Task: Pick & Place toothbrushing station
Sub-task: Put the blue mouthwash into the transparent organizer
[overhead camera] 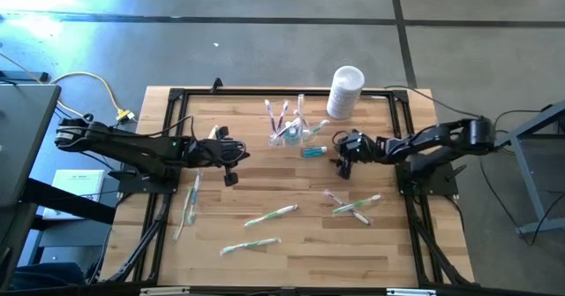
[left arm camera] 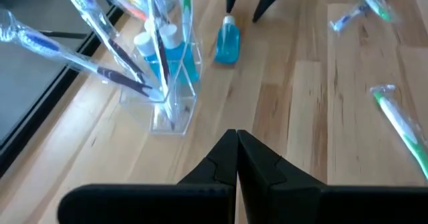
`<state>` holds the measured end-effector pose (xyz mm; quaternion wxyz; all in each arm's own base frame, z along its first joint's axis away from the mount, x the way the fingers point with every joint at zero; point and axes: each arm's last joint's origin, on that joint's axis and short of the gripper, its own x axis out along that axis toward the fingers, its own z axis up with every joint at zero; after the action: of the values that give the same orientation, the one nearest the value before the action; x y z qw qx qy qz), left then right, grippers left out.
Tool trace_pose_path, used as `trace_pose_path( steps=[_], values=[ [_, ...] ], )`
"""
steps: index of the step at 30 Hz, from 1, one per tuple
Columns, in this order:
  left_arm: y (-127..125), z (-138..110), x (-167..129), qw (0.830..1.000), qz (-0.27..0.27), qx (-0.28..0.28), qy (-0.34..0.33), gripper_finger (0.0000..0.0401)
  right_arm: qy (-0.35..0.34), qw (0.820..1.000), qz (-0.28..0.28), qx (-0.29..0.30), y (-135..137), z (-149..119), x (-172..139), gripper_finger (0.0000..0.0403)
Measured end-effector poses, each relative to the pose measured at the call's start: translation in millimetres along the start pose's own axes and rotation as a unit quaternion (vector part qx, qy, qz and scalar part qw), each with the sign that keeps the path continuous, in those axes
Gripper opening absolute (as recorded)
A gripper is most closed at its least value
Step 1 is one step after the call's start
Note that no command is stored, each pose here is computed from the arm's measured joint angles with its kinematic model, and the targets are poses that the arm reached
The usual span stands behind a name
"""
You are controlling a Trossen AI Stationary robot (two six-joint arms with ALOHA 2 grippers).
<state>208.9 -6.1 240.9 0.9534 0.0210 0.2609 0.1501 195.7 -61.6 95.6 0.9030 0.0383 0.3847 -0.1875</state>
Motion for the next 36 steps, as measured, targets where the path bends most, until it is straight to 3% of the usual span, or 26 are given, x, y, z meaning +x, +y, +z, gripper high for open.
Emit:
trace_pose_path(
  steps=[15,24,29,36],
  values=[
    [0,2,0,1.000,-0.007,-0.003,-0.008,0.0001,-0.077,0.995,0.046,-0.037,-13,-3,36,0.0252],
    [0,2,0,1.000,-0.006,-0.003,-0.008,0.0001,-0.070,0.995,0.055,-0.036,-13,-6,42,0.0247],
    [0,2,0,1.000,-0.006,-0.003,-0.007,0.0001,-0.068,0.996,0.062,-0.017,-13,-7,42,0.0201],
    [0,1,0,1.000,-0.008,-0.002,-0.005,0.0001,-0.057,0.997,0.059,-0.008,-12,-8,43,0.0091]
  ],
)
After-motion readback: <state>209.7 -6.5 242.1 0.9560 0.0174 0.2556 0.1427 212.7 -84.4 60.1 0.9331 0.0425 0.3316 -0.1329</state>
